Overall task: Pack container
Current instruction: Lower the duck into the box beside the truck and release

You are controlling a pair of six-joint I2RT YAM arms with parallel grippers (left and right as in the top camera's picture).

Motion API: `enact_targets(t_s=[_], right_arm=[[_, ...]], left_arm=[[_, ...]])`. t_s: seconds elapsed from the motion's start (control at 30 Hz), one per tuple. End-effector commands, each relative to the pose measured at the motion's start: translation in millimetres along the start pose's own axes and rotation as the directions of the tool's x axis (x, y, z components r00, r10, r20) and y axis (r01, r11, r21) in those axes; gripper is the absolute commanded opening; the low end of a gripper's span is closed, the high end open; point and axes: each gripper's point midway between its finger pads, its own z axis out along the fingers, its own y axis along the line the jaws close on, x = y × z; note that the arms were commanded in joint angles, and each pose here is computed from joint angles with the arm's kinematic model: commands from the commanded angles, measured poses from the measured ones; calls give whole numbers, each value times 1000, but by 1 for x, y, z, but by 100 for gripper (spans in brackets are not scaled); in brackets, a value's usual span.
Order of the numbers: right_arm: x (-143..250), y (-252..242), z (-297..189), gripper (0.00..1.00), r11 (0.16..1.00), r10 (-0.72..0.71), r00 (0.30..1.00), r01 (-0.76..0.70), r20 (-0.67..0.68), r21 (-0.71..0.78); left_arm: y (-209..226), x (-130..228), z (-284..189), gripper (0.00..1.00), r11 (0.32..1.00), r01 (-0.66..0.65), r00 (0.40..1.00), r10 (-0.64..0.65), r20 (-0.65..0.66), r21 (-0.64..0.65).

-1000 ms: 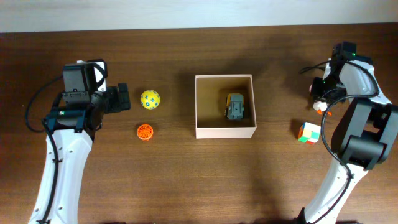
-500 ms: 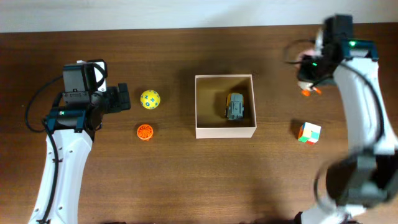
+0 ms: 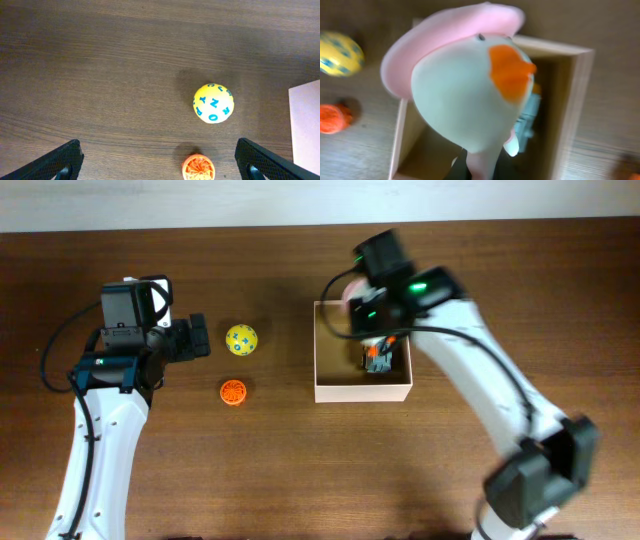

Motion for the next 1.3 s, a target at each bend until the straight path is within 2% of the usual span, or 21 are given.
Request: enact_targets(t_s=[0.0,0.1,0.27,0.5,0.6,0.73,1.03,1.2,1.27], right_arm=[[14,17,32,6,1000,8,999,-7,-53,18],[21,33,54,7,1000,-21,997,22,-77,14],[23,36,76,10,998,27,996,-23,-83,52],[16,23,79,12,996,45,997,-40,-63,83],[17,29,80,17,998,47,996,-44,-73,50],[19,48,80,18,999,37,996,-40,-83,-33],[29,54,92,21,997,75,991,-79,-111,-25],[39,50,101,34,997,80,987,-82,-137,-11],[41,50,102,44,997,80,987,-82,-142,-8]], left_arm=[[0,-6,-1,99,1000,18,1000,-18,12,8],[0,-6,-1,99,1000,18,1000,-18,12,8],[0,-6,-1,99,1000,18,1000,-18,12,8],[0,-6,-1,99,1000,18,1000,-18,12,8],[0,-6,-1,99,1000,18,1000,-18,12,8],[0,-6,-1,99,1000,18,1000,-18,12,8],[0,-6,-1,99,1000,18,1000,-18,12,8],[0,-6,-1,99,1000,18,1000,-18,12,8],[0,-6,-1,99,1000,18,1000,-18,12,8]])
